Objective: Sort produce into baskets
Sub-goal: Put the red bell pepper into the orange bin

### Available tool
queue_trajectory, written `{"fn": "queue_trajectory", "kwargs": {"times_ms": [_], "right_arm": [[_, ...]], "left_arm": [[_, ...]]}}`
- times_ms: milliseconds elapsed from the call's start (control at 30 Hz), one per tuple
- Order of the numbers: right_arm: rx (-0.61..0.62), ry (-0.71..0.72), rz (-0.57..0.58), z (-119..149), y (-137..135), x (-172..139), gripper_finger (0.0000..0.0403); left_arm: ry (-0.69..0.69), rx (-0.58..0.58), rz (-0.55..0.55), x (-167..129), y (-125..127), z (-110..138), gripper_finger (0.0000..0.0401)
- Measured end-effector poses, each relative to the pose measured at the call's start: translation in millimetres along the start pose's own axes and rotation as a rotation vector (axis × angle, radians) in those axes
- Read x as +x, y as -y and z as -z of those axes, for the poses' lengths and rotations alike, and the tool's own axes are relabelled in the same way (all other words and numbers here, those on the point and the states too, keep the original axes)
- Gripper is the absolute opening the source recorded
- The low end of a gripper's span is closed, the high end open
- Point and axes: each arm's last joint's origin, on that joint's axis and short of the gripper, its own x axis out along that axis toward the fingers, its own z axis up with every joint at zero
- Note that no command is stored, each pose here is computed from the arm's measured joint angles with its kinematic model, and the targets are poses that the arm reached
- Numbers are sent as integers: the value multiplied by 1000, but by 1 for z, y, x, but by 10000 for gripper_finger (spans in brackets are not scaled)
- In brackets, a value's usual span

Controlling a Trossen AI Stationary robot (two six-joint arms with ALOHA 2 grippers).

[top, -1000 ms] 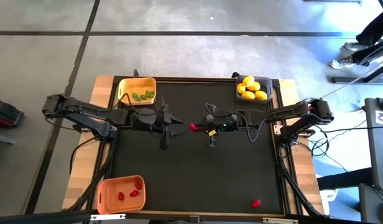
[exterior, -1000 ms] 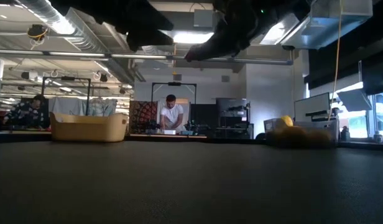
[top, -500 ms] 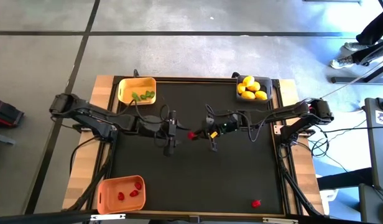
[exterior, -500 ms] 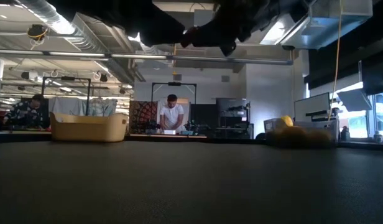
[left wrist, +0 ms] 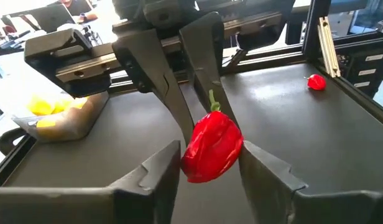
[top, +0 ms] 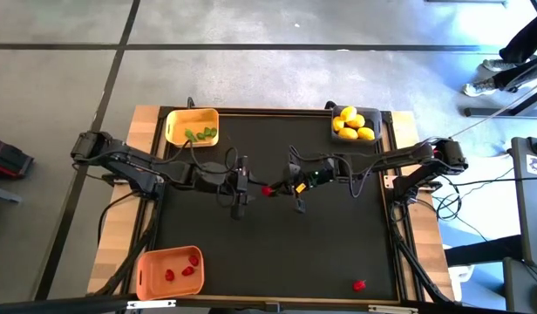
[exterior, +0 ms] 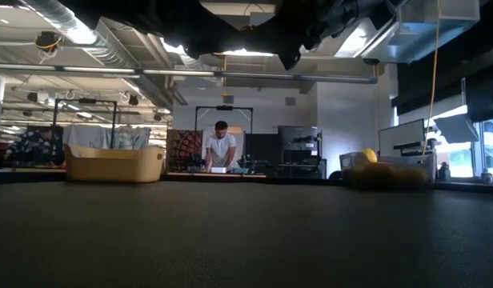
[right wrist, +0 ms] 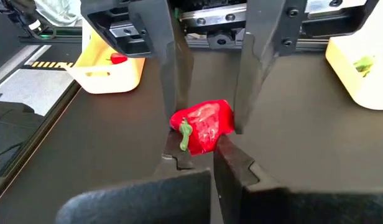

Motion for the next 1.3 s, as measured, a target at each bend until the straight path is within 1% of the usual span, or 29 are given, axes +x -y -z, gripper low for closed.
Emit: {"fn": "queue_trajectory", "kwargs": {"times_ms": [233,367,433,500,633,733,833,967,1067,1233,1300], "right_arm": [[32,0,-2,0,0,0,1],[63,0,-2,0,0,0,1],[75,0,-2,0,0,0,8],[86,1,7,0,0,0,27],[87,-2,24,0,1,0,89],[102,-106,-1,0,-1,-9,132],[117,-199,-8,-4,-6,-26,163],[157,-347,-1,6,-16,-39,186],[175,-432,39,15,-22,-42,190],[167,-527,124,44,-30,-36,187],[176,-533,155,55,-30,-33,186]], "left_arm": [[8,12,-1,0,0,-1,108],[9,12,-1,0,0,-1,85],[9,12,-1,0,0,-1,77],[10,12,-2,0,0,-1,71],[22,1,-8,0,-1,-2,69],[20,-20,-7,-1,-1,-2,70],[10,-62,-5,-1,0,-2,68],[-87,-75,23,-2,6,1,64],[-166,-86,51,-4,14,-1,63],[-309,-108,106,-12,31,-7,63],[-381,-117,126,-17,39,-10,63]]}}
